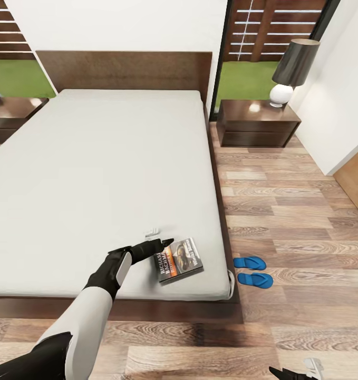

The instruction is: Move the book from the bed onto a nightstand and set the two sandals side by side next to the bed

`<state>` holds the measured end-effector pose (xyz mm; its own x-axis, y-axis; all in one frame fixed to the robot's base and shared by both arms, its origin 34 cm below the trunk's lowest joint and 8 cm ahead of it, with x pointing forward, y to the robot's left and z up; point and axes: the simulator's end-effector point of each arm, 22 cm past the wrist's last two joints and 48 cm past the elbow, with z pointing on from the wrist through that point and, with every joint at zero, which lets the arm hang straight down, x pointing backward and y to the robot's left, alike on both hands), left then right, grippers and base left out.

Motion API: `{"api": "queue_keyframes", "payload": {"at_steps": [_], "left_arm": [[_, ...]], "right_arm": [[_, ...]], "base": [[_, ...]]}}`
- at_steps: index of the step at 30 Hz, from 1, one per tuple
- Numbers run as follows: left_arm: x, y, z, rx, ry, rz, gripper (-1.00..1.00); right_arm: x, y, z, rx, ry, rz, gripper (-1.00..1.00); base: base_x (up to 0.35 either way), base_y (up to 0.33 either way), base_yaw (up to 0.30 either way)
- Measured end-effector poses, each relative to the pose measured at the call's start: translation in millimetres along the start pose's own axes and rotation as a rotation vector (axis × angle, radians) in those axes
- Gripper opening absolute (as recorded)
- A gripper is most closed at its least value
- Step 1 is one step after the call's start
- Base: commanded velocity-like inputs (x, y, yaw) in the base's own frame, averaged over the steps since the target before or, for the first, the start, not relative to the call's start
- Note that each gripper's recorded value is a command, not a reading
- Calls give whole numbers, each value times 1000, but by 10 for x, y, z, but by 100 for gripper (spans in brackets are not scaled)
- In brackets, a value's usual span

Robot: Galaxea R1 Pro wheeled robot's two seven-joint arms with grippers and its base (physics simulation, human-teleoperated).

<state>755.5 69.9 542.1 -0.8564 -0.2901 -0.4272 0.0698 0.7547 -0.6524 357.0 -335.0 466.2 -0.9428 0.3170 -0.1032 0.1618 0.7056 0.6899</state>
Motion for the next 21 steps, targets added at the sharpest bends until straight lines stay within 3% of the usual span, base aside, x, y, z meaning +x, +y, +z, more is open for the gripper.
{"api": "queue_keyframes", "payload": {"at_steps": [10,21], "left_arm": [[1,-1,3,0,1,1,100],[0,-4,1,1,0,1,100]], "right_arm": [[-3,0,2,0,0,0,100],[-3,0,1,0,0,0,100]], "base": [[-147,1,0],[-16,0,0]]}}
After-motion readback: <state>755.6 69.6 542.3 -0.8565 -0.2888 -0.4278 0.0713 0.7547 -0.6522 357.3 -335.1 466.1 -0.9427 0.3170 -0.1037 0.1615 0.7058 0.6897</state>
